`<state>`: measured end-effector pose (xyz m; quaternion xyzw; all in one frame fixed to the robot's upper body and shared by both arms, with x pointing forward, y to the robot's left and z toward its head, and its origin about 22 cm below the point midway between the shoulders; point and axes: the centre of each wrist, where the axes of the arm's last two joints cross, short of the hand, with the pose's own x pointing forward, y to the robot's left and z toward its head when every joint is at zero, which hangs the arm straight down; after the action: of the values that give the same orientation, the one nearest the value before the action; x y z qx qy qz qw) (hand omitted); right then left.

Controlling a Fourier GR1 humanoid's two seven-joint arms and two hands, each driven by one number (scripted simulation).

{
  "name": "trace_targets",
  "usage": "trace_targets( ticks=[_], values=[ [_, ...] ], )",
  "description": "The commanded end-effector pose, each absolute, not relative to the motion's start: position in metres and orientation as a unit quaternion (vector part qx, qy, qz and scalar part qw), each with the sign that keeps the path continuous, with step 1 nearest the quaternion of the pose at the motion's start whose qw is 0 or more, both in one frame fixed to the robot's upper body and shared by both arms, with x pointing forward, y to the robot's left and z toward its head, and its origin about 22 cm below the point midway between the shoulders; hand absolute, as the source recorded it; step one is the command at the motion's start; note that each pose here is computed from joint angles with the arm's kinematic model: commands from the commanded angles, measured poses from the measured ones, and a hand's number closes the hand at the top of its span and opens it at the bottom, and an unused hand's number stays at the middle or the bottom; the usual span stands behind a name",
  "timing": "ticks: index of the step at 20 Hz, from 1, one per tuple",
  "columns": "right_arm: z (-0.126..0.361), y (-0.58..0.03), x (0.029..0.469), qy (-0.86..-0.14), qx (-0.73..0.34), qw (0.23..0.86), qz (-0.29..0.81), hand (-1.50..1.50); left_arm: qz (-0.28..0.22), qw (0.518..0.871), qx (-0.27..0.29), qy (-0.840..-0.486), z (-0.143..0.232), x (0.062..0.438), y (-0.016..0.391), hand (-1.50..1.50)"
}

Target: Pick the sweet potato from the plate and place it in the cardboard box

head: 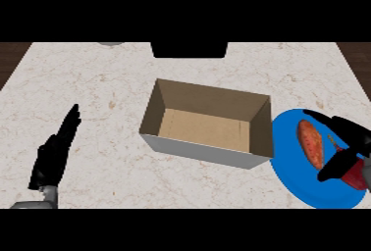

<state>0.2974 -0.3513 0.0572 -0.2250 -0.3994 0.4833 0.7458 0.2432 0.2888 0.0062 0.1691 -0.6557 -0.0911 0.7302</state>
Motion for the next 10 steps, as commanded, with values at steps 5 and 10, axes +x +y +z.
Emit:
trace_targets(
  ticks=[5, 10],
  values=[
    [0.037, -0.339, 0.307, -0.388, -0.219, 0.746, 0.495, -1.50, -0.093, 0.732, 0.167, -0.654, -0.006, 0.246, 0.288, 0.00],
    [0.010, -0.359, 0.291, -0.387, -0.200, 0.758, 0.486, 1.50, -0.094, 0.726, 0.170, -0.659, 0.028, 0.231, 0.289, 0.00]
  ],
)
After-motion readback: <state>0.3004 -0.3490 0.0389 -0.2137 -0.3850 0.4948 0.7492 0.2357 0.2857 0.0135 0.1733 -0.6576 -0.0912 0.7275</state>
